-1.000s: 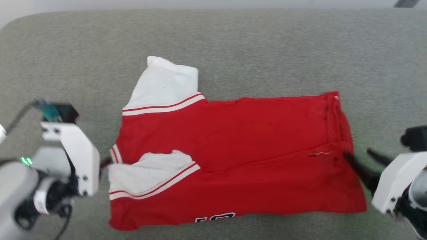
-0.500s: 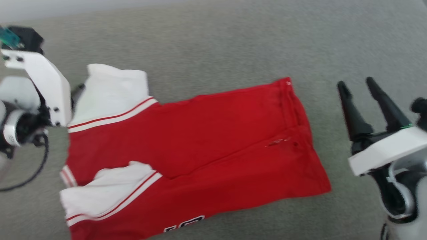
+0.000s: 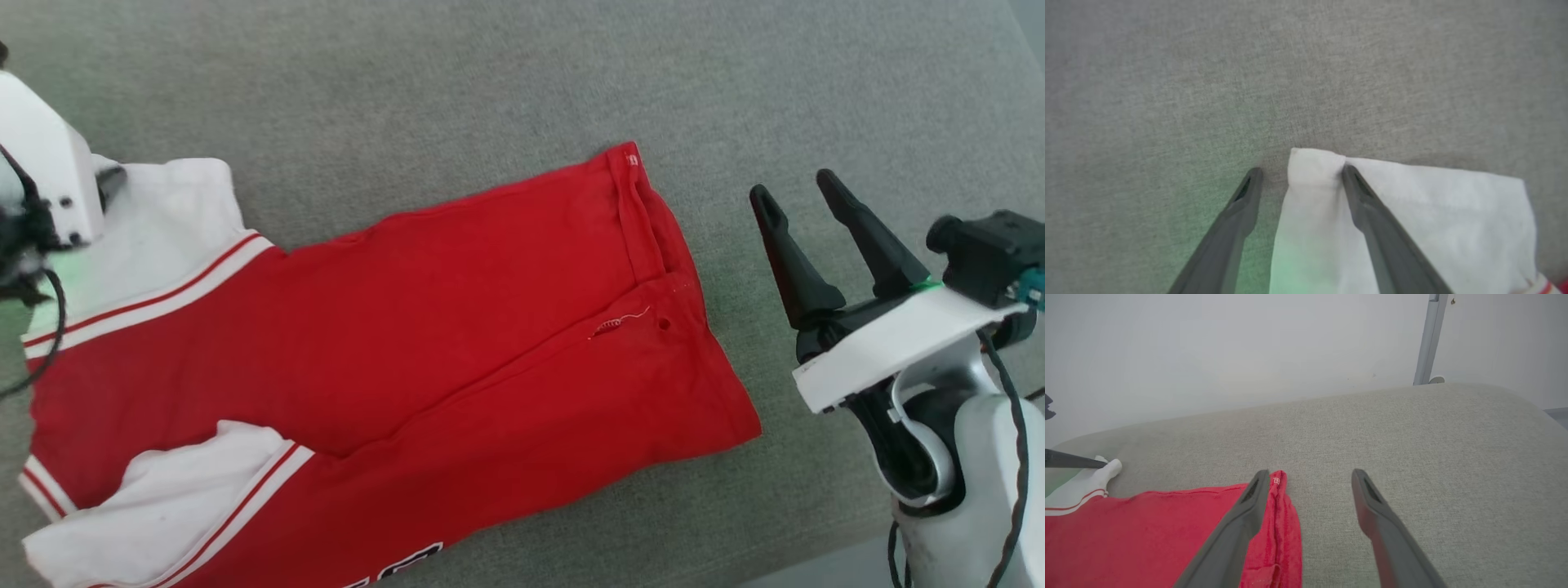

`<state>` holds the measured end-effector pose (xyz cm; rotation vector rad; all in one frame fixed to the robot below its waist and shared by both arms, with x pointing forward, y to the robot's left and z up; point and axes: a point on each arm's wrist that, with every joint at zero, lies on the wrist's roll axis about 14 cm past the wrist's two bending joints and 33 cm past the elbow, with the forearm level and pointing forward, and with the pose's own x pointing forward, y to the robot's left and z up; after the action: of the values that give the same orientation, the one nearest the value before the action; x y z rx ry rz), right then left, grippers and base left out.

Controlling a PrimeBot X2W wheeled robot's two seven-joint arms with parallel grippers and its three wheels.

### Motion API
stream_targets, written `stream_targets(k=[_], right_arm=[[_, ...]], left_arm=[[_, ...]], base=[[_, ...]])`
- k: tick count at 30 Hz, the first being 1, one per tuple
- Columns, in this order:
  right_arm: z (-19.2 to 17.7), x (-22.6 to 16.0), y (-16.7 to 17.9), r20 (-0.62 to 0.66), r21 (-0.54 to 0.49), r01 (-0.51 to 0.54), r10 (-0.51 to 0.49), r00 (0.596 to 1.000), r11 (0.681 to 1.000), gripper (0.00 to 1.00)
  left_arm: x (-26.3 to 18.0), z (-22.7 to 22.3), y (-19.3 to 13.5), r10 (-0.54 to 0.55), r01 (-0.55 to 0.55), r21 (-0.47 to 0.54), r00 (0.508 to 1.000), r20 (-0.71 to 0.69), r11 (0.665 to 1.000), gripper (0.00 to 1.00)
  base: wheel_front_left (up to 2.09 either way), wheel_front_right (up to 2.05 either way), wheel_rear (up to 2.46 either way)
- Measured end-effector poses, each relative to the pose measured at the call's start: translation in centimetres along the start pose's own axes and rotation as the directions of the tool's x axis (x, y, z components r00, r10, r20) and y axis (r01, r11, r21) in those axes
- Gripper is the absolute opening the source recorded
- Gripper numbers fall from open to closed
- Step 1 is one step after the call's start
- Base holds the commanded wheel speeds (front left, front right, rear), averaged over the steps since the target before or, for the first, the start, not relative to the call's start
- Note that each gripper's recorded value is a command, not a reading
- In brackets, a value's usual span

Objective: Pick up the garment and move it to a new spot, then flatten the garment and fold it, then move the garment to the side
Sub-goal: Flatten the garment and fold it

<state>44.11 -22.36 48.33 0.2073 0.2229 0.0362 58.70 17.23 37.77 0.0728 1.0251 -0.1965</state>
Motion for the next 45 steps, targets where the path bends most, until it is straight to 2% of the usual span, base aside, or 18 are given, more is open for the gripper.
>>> stream_targets(k=[4,5,6,12,17,20,23,29,30,31,36,42,45], right_arm=[[-1.1,1.0,0.0,-0.056,-0.005,-0.022,0.021,0.998,1.0,1.0],[-1.4,1.3,0.0,-0.076,-0.006,-0.03,0.03,0.997,1.0,1.0],[-1.7,1.6,0.2,-0.098,-0.003,-0.041,0.04,0.994,0.999,1.0],[-3.6,4.4,1.6,-0.249,-0.03,-0.131,0.119,0.961,0.991,1.0],[-5.2,6.8,3.2,-0.391,-0.071,-0.219,0.175,0.904,0.973,1.0],[-6.7,7.8,3.8,-0.499,-0.077,-0.256,0.185,0.847,0.964,1.0],[-8.8,8.1,3.9,-0.619,-0.093,-0.286,0.169,0.767,0.954,1.0],[-10.4,8.6,4.6,-0.764,-0.102,-0.34,0.146,0.629,0.935,1.0],[-10.4,8.6,4.6,-0.764,-0.102,-0.34,0.146,0.629,0.935,0.48],[-10.4,8.8,4.5,-0.78,-0.119,-0.355,0.134,0.612,0.927,0.0],[-10.0,9.0,5.1,-0.778,-0.112,-0.378,0.156,0.608,0.919,0.0],[-8.3,8.1,5.1,-0.74,-0.114,-0.392,0.186,0.647,0.913,0.0],[-6.7,7.7,5.0,-0.699,-0.124,-0.392,0.2,0.686,0.912,0.0]], left_arm=[[1.6,0.0,-0.1,-0.009,0.007,-0.05,0.999,-0.038,0.999,1.0],[1.7,-0.1,-0.2,-0.017,0.013,-0.057,0.998,-0.058,0.998,0.11],[1.8,-0.3,-0.1,-0.017,0.012,-0.066,0.997,-0.079,0.998,0.0],[1.6,-0.8,-0.4,-0.035,0.023,-0.081,0.988,-0.148,0.996,0.0],[1.5,-0.7,-0.8,-0.031,0.022,-0.058,0.988,-0.151,0.998,0.0],[1.4,-0.6,-0.9,-0.033,0.026,-0.045,0.988,-0.148,0.999,0.0],[1.4,-0.5,-1.0,-0.033,0.027,-0.043,0.989,-0.143,0.999,0.0],[1.4,-0.5,-1.3,-0.037,0.032,-0.04,0.991,-0.127,0.999,0.0],[1.4,-0.5,-1.3,-0.037,0.032,-0.04,0.991,-0.127,0.999,0.0],[1.3,-0.4,-1.5,-0.041,0.037,-0.036,0.993,-0.11,0.999,0.0],[0.5,-0.3,-2.0,-0.054,0.051,-0.03,0.994,-0.091,0.998,0.0],[-2.1,-0.4,-2.3,-0.055,0.056,0.003,0.995,-0.087,0.998,0.0],[-4.1,0.1,-1.8,-0.043,0.044,0.016,0.997,-0.058,0.999,0.0]], base=[[0.0,0.0,0.0],[0.0,0.0,0.0],[0.0,0.0,0.0],[0.0,0.0,0.0],[0.0,0.0,0.0],[0.0,0.0,0.0],[0.0,0.0,0.0],[0.0,0.0,0.0],[0.0,0.0,0.0],[0.0,0.0,0.0],[0.0,0.0,0.0],[0.0,0.0,0.0],[0.0,0.0,0.0]])
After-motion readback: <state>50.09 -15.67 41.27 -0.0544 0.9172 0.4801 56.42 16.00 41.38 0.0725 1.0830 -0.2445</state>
